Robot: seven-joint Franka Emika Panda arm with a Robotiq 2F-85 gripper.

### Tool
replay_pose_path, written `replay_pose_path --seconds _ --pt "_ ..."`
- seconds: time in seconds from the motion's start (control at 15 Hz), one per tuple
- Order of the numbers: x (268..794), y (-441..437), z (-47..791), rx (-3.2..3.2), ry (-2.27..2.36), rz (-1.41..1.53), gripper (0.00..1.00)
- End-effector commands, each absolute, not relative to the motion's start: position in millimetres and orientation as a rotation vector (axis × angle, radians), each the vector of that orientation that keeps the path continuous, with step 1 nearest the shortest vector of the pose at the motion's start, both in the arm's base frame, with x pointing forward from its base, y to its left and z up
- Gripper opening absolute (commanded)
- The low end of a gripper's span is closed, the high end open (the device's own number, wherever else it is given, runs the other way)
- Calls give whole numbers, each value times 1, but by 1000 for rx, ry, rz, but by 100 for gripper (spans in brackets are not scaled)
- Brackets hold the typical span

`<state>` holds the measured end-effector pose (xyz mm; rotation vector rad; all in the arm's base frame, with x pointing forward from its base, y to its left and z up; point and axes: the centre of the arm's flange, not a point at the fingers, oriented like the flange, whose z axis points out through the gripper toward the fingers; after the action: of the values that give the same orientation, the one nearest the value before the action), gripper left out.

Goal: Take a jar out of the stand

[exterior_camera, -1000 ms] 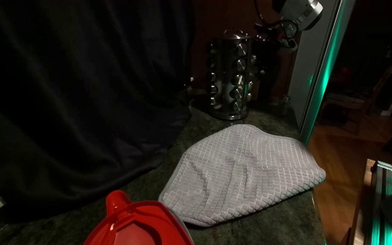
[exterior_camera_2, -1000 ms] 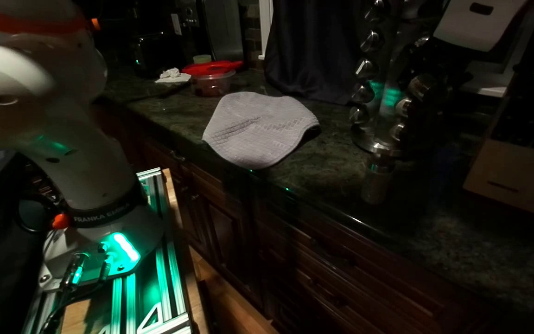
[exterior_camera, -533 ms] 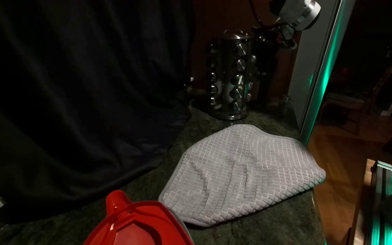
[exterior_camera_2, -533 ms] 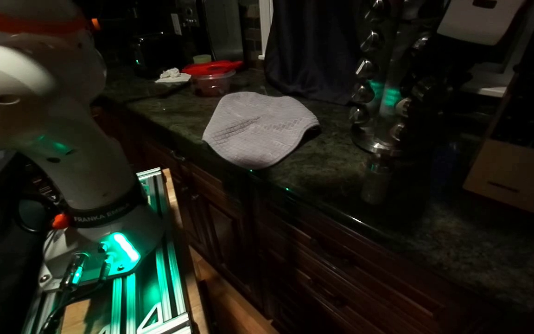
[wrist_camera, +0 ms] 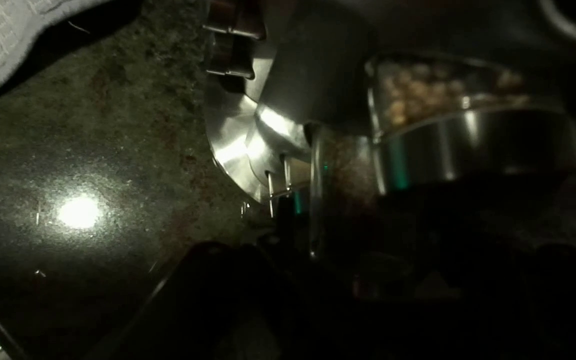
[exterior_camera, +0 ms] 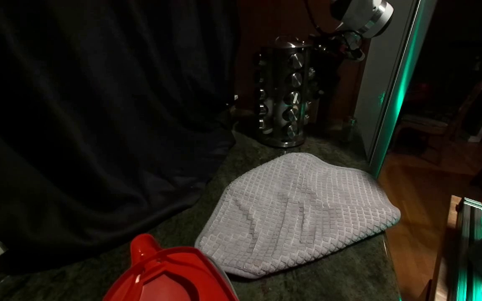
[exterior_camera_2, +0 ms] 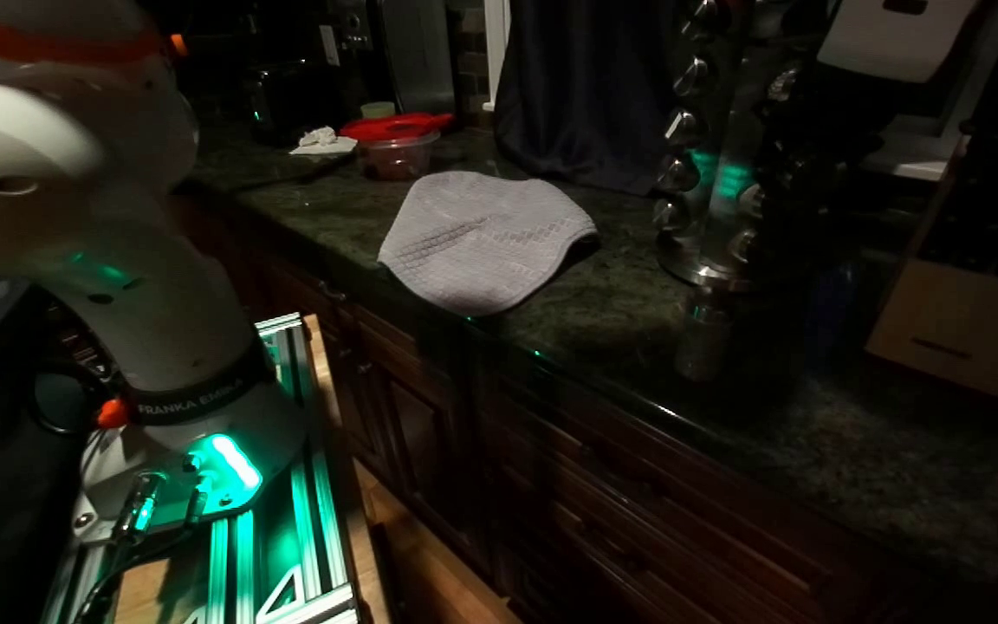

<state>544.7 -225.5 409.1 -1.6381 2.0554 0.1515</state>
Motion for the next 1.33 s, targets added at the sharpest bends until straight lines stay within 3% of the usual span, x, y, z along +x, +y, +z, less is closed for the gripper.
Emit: replay_pose_path --seconds 0.0,0.13,1.27 --pt "546 -225 411 -1649 2081 119 37" --pt "545 -225 412 -1656 2083 114 23" --pt "519 -231 422 -1627 2152 11 23"
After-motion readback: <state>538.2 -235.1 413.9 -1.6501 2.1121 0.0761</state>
